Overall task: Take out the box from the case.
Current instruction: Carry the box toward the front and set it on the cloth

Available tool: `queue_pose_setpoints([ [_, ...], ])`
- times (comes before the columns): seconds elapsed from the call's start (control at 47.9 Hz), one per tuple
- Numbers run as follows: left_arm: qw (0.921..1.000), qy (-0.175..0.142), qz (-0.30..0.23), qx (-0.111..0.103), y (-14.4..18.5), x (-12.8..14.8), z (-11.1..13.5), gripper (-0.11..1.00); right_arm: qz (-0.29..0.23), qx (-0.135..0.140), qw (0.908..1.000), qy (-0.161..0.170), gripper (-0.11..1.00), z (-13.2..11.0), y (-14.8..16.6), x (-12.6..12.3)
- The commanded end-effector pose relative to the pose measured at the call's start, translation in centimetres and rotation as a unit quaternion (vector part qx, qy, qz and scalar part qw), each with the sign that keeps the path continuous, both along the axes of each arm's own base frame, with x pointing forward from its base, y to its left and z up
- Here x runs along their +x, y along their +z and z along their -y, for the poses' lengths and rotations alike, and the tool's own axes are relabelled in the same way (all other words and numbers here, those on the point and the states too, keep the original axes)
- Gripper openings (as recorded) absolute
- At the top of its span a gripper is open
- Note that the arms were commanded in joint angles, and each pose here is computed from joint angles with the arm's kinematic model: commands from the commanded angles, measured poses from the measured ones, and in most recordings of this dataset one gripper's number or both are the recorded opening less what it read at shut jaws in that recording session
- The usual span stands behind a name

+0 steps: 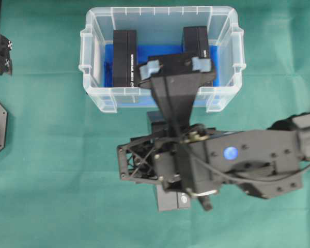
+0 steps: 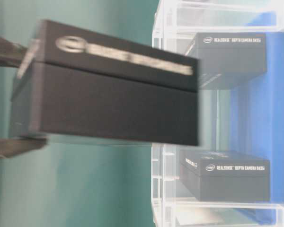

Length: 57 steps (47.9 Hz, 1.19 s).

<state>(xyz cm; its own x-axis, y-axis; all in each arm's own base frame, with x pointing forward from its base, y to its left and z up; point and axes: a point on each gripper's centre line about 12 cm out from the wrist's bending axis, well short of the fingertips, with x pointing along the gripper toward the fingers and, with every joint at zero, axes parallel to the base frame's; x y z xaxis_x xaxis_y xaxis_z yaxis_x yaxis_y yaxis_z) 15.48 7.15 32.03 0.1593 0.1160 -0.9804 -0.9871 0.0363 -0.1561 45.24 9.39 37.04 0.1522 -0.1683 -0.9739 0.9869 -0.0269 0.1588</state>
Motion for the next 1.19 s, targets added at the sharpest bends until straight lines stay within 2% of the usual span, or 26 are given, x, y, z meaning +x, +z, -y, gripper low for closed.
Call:
queue_pose_setpoints([
  [0.0,1.0000,-0.002,0.005,0.005,0.3,0.0,0.0,0.86,0.007,0.008,0.9999,0.004,0.68,-0.1,0.6,-0.3],
  [0.209,0.9999,-0.008,0.003,0.005,0.3,0.0,0.0,0.86,-0.008,0.020,0.9997,0.013,0.68,-0.8,-3.3,0.8],
  [0.69,0.9999,-0.014,0.000,0.005,0.1,-0.1,0.0,0.86,-0.004,0.061,0.9981,0.000,0.68,-0.5,-13.2,1.8],
  [0.919,0.9999,-0.014,-0.006,0.003,-0.3,-0.1,0.0,0.86,0.000,0.071,0.9975,-0.003,0.68,-0.2,-15.4,1.8],
  [1.17,0.9999,-0.014,-0.006,0.003,-0.4,-0.2,0.1,0.86,0.016,0.073,0.9971,0.014,0.68,-0.2,-15.4,2.0],
])
